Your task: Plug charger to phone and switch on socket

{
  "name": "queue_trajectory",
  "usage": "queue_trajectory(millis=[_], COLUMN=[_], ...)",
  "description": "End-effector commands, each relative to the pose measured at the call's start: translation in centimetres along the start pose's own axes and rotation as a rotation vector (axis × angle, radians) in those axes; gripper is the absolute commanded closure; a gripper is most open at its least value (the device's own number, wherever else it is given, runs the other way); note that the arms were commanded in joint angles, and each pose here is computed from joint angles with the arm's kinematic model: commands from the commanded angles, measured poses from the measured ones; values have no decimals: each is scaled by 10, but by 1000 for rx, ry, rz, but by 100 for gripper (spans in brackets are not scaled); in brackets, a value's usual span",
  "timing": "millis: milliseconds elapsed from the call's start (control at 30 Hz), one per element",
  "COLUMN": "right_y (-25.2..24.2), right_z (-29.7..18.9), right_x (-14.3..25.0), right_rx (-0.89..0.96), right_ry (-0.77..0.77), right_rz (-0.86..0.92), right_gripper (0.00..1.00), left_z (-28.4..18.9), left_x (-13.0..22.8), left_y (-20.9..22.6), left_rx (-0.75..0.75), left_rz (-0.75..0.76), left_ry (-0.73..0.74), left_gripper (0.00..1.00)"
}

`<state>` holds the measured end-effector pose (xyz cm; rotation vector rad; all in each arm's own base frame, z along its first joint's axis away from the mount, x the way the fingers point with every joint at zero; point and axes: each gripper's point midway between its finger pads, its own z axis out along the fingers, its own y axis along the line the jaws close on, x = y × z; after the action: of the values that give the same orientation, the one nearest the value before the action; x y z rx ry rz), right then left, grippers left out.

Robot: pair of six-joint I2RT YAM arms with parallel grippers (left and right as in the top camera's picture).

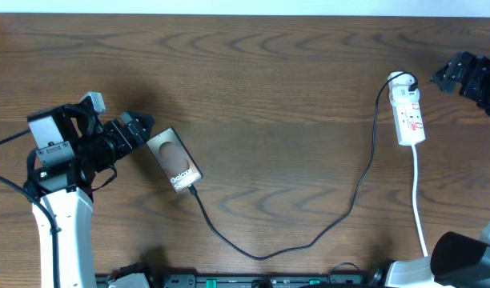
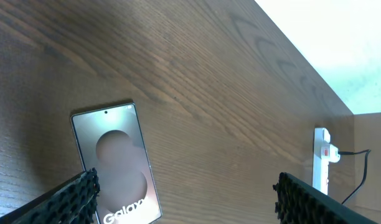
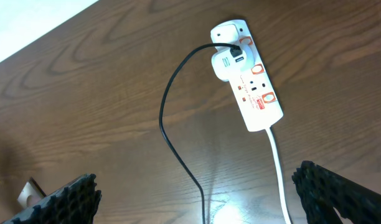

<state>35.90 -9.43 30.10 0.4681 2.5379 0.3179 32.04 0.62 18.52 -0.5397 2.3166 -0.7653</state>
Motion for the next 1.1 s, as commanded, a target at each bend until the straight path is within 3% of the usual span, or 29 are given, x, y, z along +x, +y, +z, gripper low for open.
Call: queue_trajectory(millis=[0,400,633,867,1067], right_y=[3,3,3,3,3], right_z=[-3,-3,-3,-3,-3], right_x=[-1,-1,-1,-1,-1], right_rx=[-1,-1,-1,-1,-1], right_ry=[-9,-9,-9,-9,-9], right_rz=[2,1,1,1,1], right_gripper=[1,1,1,1,1], left_z=[-2,-9,-23,-29,-39], left_x=[-1,-2,6,31,35], left_y=[-3,-8,-4,-1,-25], left_rx=[7,14,-82,-204,-117], left_rz=[18,38,86,217,333], left_ry=[-4,-29,-90,-175,-325], left_gripper=[12,12,12,12,12])
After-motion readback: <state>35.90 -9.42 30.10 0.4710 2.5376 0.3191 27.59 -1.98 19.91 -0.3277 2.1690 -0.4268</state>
